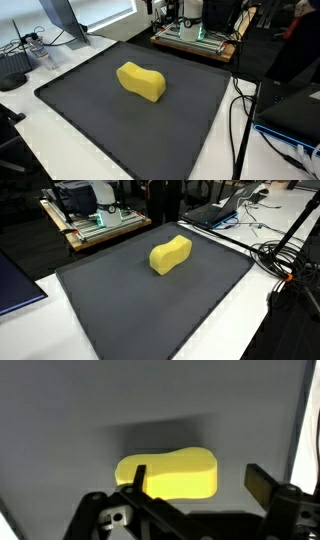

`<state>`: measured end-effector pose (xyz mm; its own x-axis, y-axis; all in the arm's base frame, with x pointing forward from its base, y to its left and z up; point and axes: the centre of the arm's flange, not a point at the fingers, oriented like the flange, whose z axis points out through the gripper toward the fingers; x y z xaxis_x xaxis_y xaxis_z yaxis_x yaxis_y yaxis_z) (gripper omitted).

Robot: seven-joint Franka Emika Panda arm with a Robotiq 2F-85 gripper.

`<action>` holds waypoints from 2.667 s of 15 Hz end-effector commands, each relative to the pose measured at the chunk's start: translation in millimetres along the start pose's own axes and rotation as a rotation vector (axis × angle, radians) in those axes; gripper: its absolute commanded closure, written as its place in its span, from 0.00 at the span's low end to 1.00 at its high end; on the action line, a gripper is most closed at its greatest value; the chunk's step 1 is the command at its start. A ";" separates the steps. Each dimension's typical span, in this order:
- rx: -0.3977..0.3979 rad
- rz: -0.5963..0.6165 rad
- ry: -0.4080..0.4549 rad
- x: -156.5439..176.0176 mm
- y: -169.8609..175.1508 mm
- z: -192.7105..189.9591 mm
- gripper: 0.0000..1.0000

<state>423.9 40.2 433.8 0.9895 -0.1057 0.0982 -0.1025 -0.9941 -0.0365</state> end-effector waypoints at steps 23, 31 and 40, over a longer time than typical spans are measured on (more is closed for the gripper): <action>0.429 -0.078 -0.117 179.4 174.1 182.6 0.00; 0.525 -0.106 -0.170 166.3 164.2 226.6 0.00; 0.568 -0.132 -0.167 159.0 156.1 248.5 0.11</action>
<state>588.4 -129.2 205.8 0.9977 0.0592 -0.0341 0.0328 -0.8526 -0.5215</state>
